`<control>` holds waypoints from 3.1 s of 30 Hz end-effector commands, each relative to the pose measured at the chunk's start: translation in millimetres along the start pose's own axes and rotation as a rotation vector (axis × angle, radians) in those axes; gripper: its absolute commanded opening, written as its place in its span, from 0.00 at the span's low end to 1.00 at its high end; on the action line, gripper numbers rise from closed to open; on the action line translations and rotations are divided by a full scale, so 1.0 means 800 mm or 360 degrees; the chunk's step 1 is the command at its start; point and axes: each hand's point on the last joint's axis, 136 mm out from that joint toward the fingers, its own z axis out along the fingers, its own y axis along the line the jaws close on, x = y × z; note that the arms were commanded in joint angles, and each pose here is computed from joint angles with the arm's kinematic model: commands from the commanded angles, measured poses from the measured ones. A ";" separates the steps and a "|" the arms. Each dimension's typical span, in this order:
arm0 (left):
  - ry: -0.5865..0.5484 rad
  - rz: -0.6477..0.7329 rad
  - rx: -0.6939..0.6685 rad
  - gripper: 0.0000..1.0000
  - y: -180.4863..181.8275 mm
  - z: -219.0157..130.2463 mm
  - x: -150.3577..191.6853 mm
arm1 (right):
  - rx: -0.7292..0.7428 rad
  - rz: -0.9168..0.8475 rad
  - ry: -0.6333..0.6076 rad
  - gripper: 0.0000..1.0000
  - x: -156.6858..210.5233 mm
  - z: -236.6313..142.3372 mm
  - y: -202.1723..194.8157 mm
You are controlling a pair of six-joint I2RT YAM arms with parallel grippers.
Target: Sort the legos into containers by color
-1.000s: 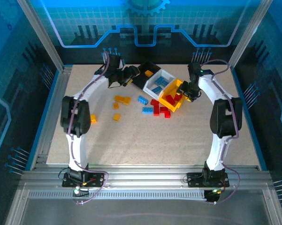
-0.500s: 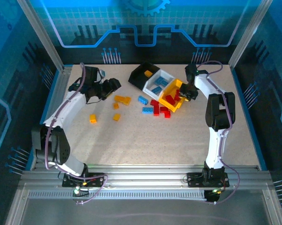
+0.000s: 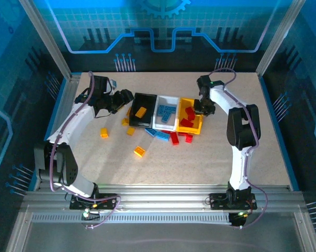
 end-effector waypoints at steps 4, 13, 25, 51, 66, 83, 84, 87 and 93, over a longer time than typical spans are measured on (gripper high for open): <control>0.0079 0.0000 -0.0028 0.70 0.010 0.000 0.010 | 0.0035 0.0162 -0.0030 0.15 -0.026 -0.010 0.005; 0.0091 -0.0005 -0.0095 0.71 0.023 -0.005 0.015 | 0.0072 0.0125 -0.0071 0.17 -0.083 0.006 -0.008; 0.0084 -0.0043 -0.0115 0.71 0.034 0.003 0.020 | 0.0015 -0.0139 -0.0245 0.63 -0.058 -0.083 -0.002; 0.0131 -0.0046 -0.0195 0.99 0.074 -0.045 0.112 | 0.0019 -0.0288 0.0197 0.63 0.169 0.002 0.053; 0.0110 -0.0117 -0.0189 0.99 0.081 -0.039 0.108 | 0.0055 -0.0300 0.0231 0.33 0.164 0.017 0.047; 0.0159 -0.0136 -0.0160 0.99 0.080 -0.023 0.111 | -0.0403 -0.0207 -0.0154 0.26 0.081 -0.153 0.099; 0.0174 -0.0135 -0.0162 0.99 0.081 -0.022 0.113 | -0.0388 -0.0187 -0.0158 0.26 0.070 -0.151 0.097; 0.0239 -0.0108 -0.0203 0.99 0.084 -0.022 0.124 | -0.0331 -0.0131 -0.0156 0.26 0.035 -0.138 0.090; 0.0428 0.0095 -0.0382 0.99 0.088 -0.018 0.161 | -0.0253 -0.0058 -0.0152 0.27 -0.022 -0.095 0.084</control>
